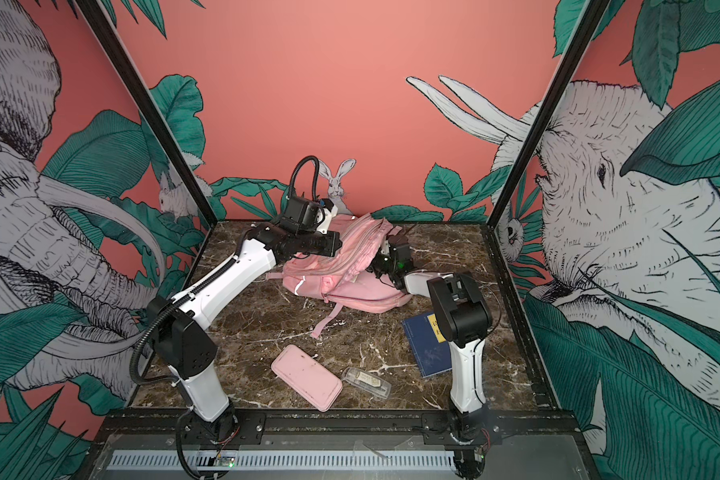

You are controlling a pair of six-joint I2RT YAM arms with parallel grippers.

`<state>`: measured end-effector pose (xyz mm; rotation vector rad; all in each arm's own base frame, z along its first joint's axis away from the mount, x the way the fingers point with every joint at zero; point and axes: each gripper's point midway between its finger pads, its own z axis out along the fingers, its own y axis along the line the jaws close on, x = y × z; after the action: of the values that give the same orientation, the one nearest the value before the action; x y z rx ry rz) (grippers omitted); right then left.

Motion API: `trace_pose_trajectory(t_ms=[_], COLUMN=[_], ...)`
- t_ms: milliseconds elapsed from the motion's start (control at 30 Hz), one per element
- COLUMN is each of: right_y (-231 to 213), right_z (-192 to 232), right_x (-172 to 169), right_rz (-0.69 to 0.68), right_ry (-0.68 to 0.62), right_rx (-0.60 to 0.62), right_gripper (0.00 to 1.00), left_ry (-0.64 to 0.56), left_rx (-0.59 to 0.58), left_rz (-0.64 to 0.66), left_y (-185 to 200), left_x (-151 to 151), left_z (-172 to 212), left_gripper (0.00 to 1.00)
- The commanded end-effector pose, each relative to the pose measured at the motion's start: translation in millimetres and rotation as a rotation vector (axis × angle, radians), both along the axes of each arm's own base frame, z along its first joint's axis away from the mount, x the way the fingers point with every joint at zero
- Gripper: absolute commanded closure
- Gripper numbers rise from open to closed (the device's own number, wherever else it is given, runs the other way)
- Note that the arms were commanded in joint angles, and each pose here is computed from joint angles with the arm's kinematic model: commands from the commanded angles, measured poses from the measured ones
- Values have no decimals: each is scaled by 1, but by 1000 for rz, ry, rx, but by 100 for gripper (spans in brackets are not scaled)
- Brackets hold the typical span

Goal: Pack the student bag
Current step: 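Lower the book into the backpack with the right gripper while the left holds it open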

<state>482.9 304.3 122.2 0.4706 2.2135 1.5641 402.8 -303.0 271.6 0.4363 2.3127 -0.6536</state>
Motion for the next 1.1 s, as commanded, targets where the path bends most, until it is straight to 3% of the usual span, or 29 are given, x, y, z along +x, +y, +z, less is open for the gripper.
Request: trace_pose_trajectory(t_ms=[0, 333, 400, 567, 867, 1067], right_y=[20, 47, 49, 55, 46, 26], right_z=[43, 3, -8, -17, -16, -10], right_x=[17, 34, 31, 27, 14, 4], right_rz=[10, 55, 71, 108, 173, 183], right_ry=[-124, -42, -14, 11, 24, 19], right_rx=[68, 9, -31, -59, -199, -306], right_gripper=[100, 99, 90, 78, 37, 26], left_ry=[-156, -137, -136, -128, -126, -124], left_rx=[-131, -156, -162, -173, -178, -172], left_rz=[16, 33, 38, 43, 66, 77], left_y=[9, 18, 19, 22, 34, 42], left_x=[-1, -1, 0, 2, 5, 6], left_z=[70, 65, 64, 62, 62, 60], left_gripper=[100, 100, 100, 100, 100, 100])
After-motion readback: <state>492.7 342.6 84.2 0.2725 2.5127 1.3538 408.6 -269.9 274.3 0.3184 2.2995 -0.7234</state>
